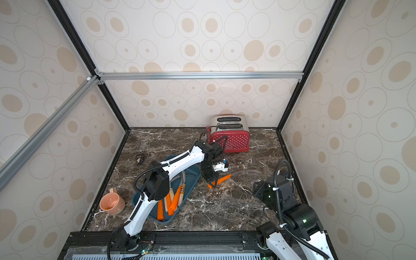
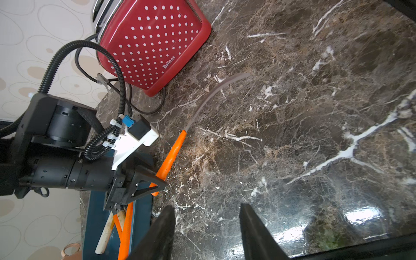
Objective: Put small sickles into storage boxes
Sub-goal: Pick up the sickle at the center of the board, then place the sickle in the storage box.
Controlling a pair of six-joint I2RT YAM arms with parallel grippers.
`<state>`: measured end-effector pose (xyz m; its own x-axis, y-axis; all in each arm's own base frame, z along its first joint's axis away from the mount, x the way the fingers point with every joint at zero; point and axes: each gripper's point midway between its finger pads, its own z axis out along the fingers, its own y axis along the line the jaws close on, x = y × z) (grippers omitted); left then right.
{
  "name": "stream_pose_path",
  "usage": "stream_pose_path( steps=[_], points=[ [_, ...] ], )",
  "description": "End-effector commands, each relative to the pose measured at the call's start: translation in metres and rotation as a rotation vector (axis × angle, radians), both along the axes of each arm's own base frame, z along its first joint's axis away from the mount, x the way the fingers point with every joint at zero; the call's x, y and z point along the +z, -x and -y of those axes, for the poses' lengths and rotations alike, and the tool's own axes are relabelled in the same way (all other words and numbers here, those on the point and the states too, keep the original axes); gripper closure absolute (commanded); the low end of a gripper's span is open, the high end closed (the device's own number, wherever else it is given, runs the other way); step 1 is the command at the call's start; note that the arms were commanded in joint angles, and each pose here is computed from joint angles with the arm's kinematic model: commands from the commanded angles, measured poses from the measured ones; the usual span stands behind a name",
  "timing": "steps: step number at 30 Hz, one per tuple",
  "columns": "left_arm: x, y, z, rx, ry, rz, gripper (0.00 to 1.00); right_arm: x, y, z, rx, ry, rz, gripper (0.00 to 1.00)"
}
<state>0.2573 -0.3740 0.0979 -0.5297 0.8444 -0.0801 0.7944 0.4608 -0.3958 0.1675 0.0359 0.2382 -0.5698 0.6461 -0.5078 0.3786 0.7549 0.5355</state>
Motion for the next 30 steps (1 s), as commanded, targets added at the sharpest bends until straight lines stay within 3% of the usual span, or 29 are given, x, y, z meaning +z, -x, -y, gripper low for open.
stream_pose_path(
  steps=[1, 14, 30],
  points=[
    [0.046, 0.002, -0.015, -0.019, 0.057, 0.044, 0.91, 0.007, 0.007, 0.01, -0.029, 0.03, 0.001, 0.5],
    [0.09, -0.006, -0.105, 0.144, 0.047, 0.111, 0.92, 0.003, 0.01, 0.013, -0.039, 0.038, -0.016, 0.5],
    [0.092, 0.042, -0.255, 0.325, -0.105, 0.156, 0.9, -0.006, -0.013, -0.006, 0.017, 0.031, -0.054, 0.5]
  ],
)
